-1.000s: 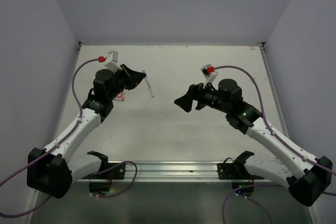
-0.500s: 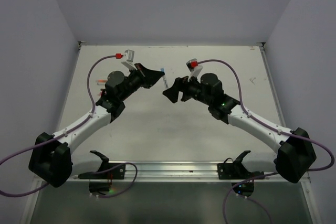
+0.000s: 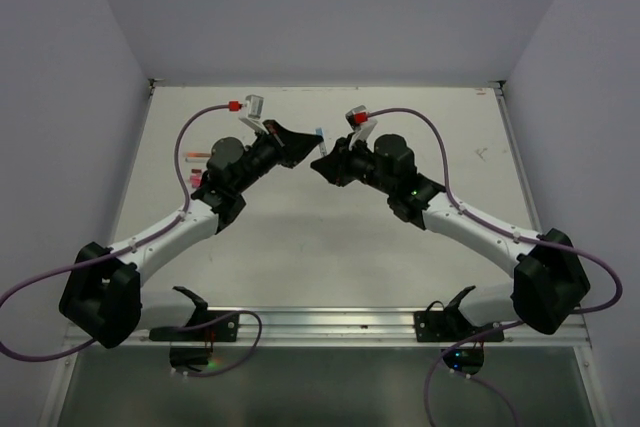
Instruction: Open the pen caps
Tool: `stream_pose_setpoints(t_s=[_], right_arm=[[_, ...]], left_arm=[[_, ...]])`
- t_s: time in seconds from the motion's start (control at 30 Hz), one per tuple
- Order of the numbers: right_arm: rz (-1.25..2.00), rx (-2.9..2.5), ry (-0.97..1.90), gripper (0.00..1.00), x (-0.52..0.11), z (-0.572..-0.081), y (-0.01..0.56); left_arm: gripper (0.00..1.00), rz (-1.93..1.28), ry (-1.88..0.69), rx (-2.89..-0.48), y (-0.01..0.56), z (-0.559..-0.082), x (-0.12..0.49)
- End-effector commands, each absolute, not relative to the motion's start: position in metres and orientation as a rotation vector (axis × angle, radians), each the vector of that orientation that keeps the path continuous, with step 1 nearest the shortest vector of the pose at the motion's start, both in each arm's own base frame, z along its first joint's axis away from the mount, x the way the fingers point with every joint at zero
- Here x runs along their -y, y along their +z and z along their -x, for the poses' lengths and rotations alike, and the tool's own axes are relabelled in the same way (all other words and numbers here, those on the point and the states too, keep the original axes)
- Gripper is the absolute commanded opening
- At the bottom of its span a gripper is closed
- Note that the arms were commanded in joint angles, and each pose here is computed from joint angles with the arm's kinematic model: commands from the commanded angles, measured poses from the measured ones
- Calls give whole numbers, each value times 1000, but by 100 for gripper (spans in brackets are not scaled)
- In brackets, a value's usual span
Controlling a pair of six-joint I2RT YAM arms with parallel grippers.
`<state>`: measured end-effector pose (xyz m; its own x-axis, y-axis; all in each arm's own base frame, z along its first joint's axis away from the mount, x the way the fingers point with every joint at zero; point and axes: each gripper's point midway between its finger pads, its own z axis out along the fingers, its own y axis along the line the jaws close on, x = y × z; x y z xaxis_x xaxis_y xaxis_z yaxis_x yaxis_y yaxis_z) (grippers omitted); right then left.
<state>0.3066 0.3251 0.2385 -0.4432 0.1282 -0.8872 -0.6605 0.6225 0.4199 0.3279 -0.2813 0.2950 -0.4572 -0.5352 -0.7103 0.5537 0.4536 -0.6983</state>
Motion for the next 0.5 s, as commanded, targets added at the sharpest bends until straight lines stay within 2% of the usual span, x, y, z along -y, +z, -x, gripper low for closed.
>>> stream_pose_setpoints(t_s=[0.0,0.47], right_arm=[[442,-1728,985,0,-329,-306,264],[570,-1886,1101,0,-323,-257,214]], left_arm=[[0,-42,-1277,-1496,324,-326,282],[0,60,-1210,-1285,366,-341,261]])
